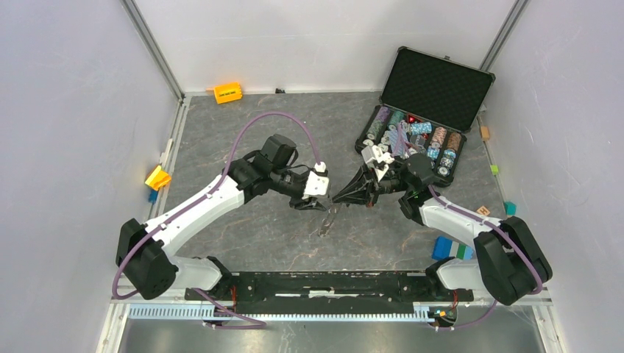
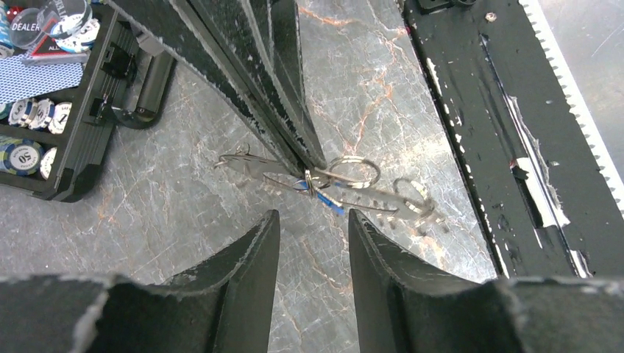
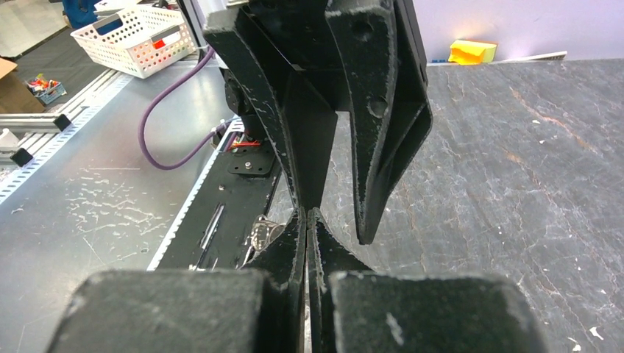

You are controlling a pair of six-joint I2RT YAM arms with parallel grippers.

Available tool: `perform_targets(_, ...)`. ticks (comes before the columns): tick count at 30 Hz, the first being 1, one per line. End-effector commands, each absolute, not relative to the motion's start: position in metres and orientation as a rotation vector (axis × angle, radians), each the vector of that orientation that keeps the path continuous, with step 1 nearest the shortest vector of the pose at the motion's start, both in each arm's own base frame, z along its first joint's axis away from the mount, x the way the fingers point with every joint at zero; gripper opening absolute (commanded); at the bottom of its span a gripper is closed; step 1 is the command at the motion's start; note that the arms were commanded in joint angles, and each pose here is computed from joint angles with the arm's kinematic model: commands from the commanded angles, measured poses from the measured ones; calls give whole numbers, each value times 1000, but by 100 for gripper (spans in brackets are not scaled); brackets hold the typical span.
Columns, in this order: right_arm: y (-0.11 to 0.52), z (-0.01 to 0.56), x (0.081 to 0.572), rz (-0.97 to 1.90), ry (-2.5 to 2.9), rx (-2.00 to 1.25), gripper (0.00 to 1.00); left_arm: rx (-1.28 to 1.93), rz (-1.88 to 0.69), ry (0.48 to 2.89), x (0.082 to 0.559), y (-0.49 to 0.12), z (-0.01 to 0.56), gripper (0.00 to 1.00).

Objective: Put the keys on the keyring

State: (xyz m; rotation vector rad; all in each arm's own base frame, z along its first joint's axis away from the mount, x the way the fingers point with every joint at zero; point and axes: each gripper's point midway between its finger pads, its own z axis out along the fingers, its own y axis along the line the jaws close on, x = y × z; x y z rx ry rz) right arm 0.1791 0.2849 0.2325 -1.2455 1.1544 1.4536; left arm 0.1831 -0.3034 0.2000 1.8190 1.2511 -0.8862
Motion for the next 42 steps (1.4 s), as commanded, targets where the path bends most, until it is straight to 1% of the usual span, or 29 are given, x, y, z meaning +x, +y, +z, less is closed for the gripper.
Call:
perform_targets(1,286,244,190,1382,1118,-1236,0,1770,-931,1182,180,-311,226,46)
perform_targets(4,287,241,193,1375,1131,-1236,0,1760,-949,1182,178,-312,231,43)
perform_targets(7,287,240,193,1379,1136,-1237,0,1750,-969,1190,177,-313,234,37)
perform_targets(15,287,238,194,1379,1140,-1234,0,1744,-980,1202,182,-319,234,33)
perform_targets(26,287,237,193,1382,1141,-1237,0,1741,-997,1224,184,-323,228,21)
perform_targets(30,287,238,194,1378,1140,-1237,0,1742,-993,1225,185,-323,227,13)
perform_targets(32,287,237,193,1379,1141,-1239,0,1741,-987,1228,185,-322,227,5)
perform_targets(33,287,236,194,1375,1144,-1237,0,1740,-979,1228,185,-321,228,2)
perform_targets(36,287,232,199,1355,1166,-1239,0,1732,-953,1262,187,-318,228,2)
perform_targets(38,287,224,206,1308,1198,-1249,0,1727,-888,1321,192,-316,230,2)
perform_targets(39,287,218,211,1269,1220,-1260,2,1734,-843,1364,193,-314,227,2)
perform_targets(42,286,211,221,1189,1246,-1288,21,1761,-667,1474,201,-308,224,2)
